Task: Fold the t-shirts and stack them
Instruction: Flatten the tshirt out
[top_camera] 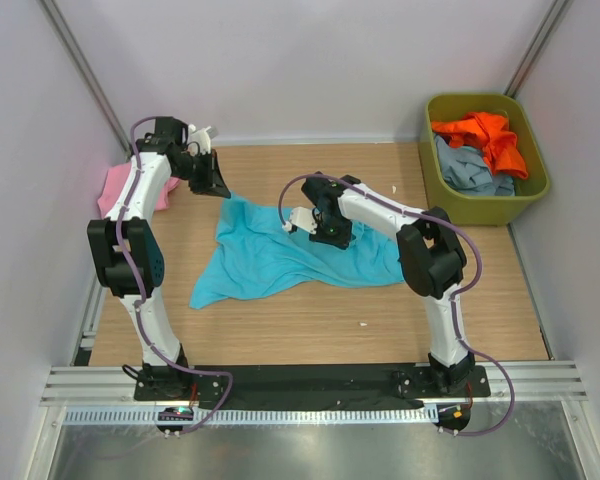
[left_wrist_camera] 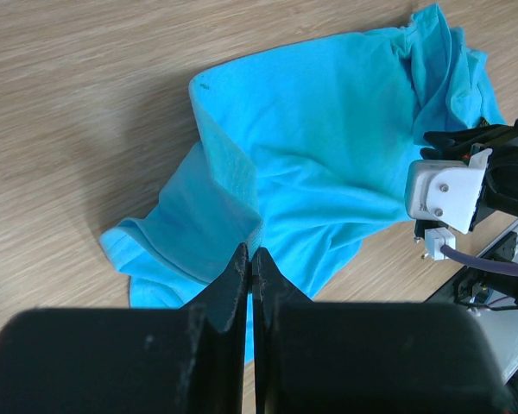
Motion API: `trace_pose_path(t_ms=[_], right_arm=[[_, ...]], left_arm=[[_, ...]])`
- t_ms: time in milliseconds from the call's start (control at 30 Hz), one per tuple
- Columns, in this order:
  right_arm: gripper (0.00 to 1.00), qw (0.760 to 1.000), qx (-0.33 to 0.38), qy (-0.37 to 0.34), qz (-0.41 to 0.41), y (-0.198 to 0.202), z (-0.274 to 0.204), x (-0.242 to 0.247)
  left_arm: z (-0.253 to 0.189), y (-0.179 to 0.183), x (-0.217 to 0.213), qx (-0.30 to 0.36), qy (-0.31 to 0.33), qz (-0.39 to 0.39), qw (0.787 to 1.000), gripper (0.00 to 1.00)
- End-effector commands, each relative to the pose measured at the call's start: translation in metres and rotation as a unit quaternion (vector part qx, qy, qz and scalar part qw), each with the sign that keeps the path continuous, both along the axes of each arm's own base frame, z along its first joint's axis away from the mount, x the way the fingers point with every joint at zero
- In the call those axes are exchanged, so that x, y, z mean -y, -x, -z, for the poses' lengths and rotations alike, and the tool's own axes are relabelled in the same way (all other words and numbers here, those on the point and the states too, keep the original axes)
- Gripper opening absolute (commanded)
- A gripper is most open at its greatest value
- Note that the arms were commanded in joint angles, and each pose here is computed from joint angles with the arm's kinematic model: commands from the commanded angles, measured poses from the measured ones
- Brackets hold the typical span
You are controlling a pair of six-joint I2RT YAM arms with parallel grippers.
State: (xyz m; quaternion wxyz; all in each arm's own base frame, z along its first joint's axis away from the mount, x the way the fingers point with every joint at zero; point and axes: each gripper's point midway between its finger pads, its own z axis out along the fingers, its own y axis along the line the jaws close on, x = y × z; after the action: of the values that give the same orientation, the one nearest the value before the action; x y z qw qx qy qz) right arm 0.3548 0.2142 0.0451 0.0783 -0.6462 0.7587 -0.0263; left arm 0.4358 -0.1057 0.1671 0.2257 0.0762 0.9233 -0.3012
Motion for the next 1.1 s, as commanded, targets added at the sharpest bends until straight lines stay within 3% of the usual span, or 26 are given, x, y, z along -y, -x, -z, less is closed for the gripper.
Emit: trace_pose_path(t_ms=[0,100,300,500,767,933,1067], right_arm=[[0.22,1.0,0.023,-0.005,0.004,-0.01,-0.006,-0.006],[0.03,1.0,0.028,-0.012,0.007,-0.013,-0.01,-0.008],[0.01,0.995,0.09,-0.033,0.019,-0.032,-0.048,-0.01],[0.01,0.965,0.232,-0.073,0.095,-0.078,-0.13,0.012],[0.01,0.878,0.398,-0.159,0.21,-0.101,-0.266,0.054],[0.01,0.803,0.485,-0.212,0.275,-0.077,-0.358,0.087],[0.01,0.766,0.52,-0.236,0.295,-0.051,-0.406,0.115]], left_arm=[[-0.013,-0.005,0.001,0.023,0.006,0.0,1.0,0.01],[-0.014,-0.004,0.001,0.024,0.005,0.001,1.0,0.01],[-0.021,-0.005,-0.002,0.034,-0.006,0.005,0.999,0.01],[-0.044,-0.011,-0.011,0.081,-0.046,0.036,0.995,0.0],[-0.111,-0.009,-0.021,0.171,-0.087,0.054,0.98,0.0],[-0.163,0.008,-0.024,0.24,-0.099,0.045,0.965,0.0],[-0.216,0.025,-0.026,0.299,-0.102,0.024,0.948,0.0]])
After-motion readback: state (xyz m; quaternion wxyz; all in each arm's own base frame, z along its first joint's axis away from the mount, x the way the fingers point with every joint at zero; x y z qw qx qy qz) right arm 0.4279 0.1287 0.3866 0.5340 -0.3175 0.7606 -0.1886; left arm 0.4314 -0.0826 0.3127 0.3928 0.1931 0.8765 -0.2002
